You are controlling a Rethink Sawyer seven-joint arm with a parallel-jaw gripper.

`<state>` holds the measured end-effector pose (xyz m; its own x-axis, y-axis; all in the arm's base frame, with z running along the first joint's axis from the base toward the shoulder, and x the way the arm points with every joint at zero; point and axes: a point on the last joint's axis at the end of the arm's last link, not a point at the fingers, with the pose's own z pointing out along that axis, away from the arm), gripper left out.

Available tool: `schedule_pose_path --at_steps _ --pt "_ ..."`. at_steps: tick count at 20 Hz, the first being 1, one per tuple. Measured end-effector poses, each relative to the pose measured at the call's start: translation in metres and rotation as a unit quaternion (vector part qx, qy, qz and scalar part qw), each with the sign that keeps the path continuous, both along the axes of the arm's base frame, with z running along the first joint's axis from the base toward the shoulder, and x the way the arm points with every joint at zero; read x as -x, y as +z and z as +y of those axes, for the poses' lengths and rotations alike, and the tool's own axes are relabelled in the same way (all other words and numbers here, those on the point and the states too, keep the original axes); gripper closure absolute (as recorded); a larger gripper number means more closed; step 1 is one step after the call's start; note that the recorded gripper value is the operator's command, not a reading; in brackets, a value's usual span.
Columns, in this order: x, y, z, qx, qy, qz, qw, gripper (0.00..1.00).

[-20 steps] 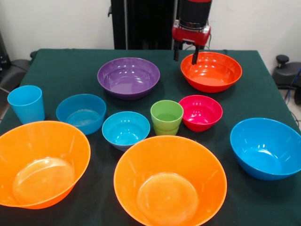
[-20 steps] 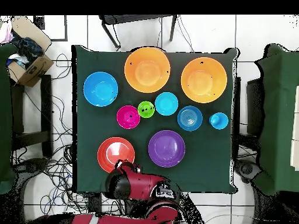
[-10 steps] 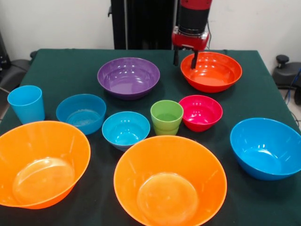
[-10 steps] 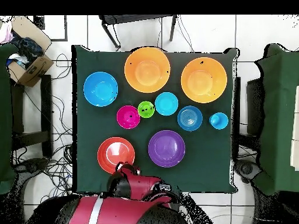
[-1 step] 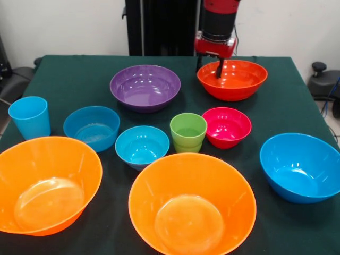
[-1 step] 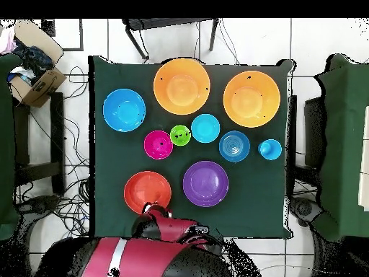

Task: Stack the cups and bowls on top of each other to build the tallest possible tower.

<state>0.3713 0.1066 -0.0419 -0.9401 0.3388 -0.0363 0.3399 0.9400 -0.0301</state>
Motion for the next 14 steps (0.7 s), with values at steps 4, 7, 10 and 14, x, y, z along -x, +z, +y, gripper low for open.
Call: schedule_pose_path --at_steps 4,7,10,14 --pt "0.001 0.0001 0.0028 0.0 0.004 0.0 1.0 0.0" --pt "0.0014 0.0003 0.0045 0.001 0.007 0.0 1.0 0.0" --pt "0.0013 0.0008 0.0051 0.002 0.008 -0.001 1.0 0.0" --pt "0.0004 0.0015 0.0052 0.002 0.008 -0.002 1.0 0.0"
